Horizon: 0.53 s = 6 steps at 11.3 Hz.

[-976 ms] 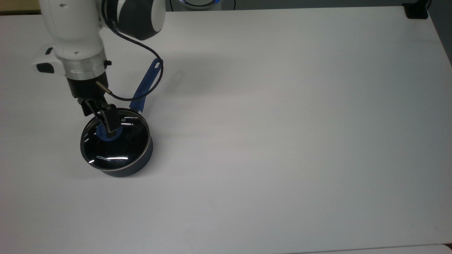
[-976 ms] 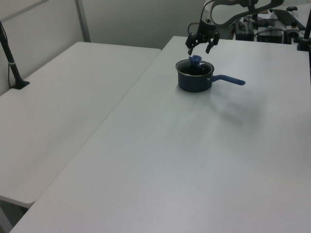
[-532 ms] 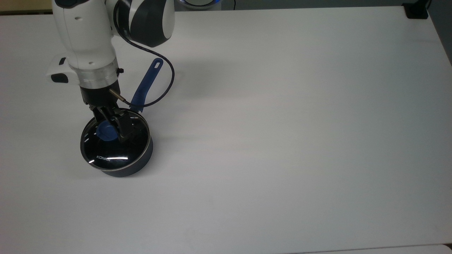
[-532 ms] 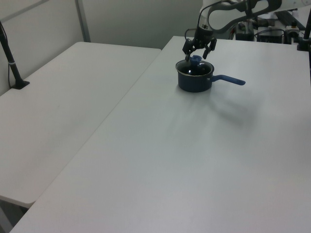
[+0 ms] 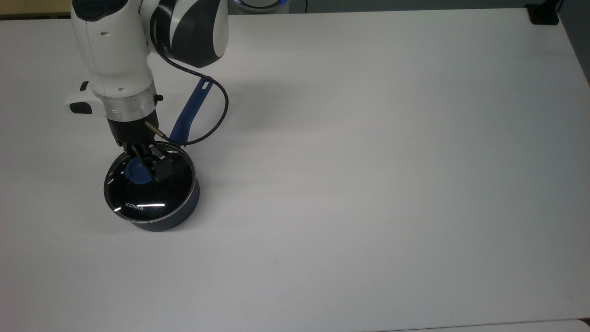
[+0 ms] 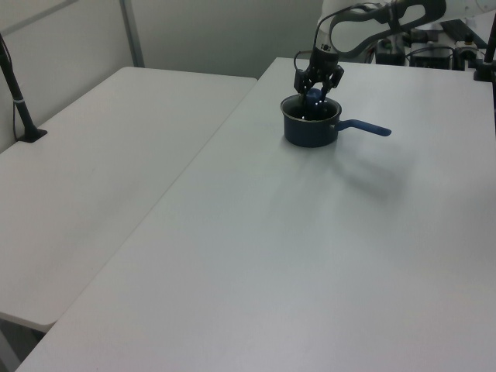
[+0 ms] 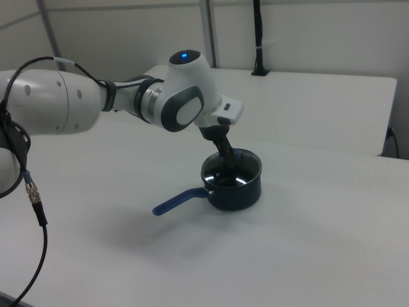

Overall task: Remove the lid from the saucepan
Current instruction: 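Lift the glass lid up off the saucepan rim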

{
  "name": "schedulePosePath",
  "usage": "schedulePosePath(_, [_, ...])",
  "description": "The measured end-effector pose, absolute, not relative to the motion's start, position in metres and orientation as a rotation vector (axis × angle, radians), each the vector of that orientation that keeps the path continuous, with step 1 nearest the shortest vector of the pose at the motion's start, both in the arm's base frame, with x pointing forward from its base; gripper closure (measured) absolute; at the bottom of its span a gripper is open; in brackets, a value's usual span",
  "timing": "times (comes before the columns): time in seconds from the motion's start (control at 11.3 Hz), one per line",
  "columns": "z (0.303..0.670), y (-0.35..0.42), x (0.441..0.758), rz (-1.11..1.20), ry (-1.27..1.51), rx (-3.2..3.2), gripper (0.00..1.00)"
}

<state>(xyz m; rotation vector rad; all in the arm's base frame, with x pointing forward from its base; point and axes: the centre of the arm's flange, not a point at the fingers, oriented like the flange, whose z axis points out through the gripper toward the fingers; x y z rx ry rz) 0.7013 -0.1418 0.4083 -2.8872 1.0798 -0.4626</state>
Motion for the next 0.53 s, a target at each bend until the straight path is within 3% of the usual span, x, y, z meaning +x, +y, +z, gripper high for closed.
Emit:
schedulePosePath(0.09, [0.409,-0.143,0.701,-0.464,1.081,-2.887,0.38])
schedulePosePath(0.53, [0.439,-0.144,0.702,-0.535,1.058,-2.874,0.39])
